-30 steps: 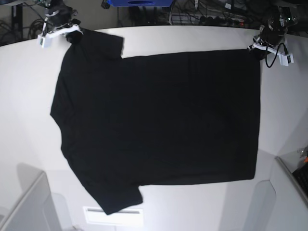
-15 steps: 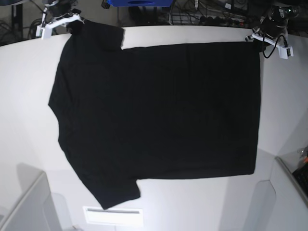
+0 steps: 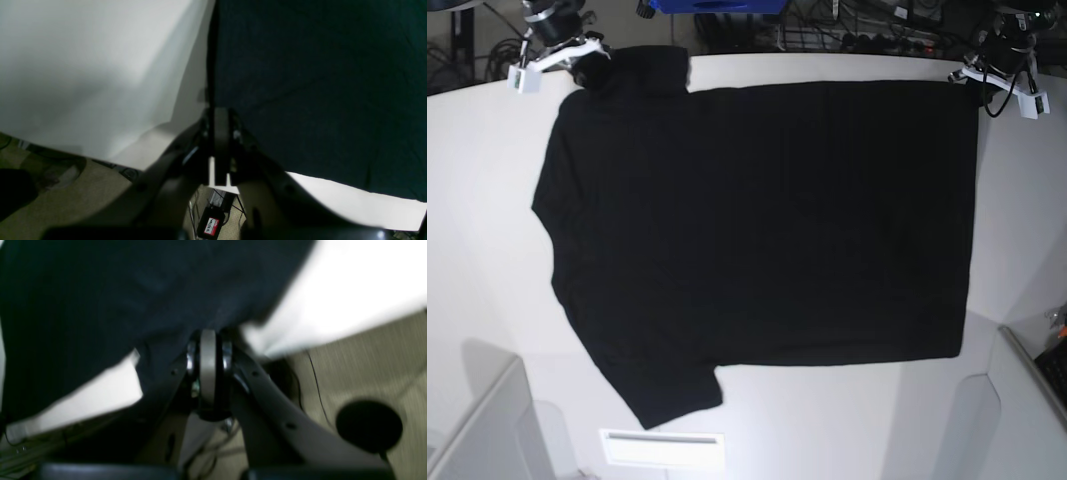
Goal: Fold the T-shirt properly
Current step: 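Grasp the shoulder corners with both grippers and pull them apart, then drag the shirt by its shoulders with both grippers, smoothing it flat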
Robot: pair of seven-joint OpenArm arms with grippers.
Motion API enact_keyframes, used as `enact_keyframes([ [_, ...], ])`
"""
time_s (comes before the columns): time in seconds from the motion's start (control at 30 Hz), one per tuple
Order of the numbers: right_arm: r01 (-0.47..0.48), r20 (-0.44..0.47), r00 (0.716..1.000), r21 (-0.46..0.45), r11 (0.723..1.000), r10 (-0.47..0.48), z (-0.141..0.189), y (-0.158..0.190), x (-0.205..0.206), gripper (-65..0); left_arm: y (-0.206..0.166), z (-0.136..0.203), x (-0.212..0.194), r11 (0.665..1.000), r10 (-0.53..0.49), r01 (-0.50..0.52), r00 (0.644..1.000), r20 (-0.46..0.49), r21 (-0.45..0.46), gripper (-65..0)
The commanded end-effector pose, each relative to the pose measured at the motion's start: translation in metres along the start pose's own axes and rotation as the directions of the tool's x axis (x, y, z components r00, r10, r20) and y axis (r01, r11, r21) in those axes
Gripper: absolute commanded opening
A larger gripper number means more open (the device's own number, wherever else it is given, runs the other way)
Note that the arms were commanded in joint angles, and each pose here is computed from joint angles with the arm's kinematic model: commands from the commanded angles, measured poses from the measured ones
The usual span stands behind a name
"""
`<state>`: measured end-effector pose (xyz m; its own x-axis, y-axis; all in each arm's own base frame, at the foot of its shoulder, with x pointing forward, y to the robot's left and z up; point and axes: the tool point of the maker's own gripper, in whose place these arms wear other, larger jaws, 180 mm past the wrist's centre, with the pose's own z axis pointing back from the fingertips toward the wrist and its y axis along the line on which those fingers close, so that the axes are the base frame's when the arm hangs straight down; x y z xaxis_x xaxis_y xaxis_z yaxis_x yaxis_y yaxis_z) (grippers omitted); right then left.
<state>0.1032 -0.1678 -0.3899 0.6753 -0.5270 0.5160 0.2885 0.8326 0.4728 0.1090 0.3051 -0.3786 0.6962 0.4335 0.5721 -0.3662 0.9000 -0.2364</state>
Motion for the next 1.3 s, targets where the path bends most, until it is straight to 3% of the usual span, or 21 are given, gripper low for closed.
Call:
enact_keyframes([
  [0.0,-0.011,0.026,1.0,0.016,1.0,0.01,0.003,0.004,0.008,-65.0,-0.001,0.005,0.008,1.0,-0.014,0.014,1.0,0.025,-0.004,-65.0],
  [0.1,-0.02,0.008,1.0,0.029,0.999,0.02,-0.004,0.008,0.013,-65.0,-0.002,0.004,0.009,1.0,-0.005,0.006,1.0,0.027,-0.011,-65.0],
  [0.33,-0.043,-0.004,0.999,0.084,0.995,0.044,-0.023,0.027,0.03,-65.0,-0.022,0.006,0.019,0.981,0.147,-0.139,0.988,0.05,-0.136,-65.0],
  [1.03,-0.052,0.019,0.999,0.16,0.986,0.05,-0.06,0.069,0.092,-65.0,-0.036,-0.005,0.051,0.972,0.167,-0.141,0.977,0.133,-0.186,-65.0],
  [1.27,-0.024,0.056,0.998,0.165,0.986,0.015,-0.069,0.078,0.118,-65.0,-0.044,-0.02,0.059,0.961,0.224,-0.209,0.972,0.067,-0.18,-65.0],
])
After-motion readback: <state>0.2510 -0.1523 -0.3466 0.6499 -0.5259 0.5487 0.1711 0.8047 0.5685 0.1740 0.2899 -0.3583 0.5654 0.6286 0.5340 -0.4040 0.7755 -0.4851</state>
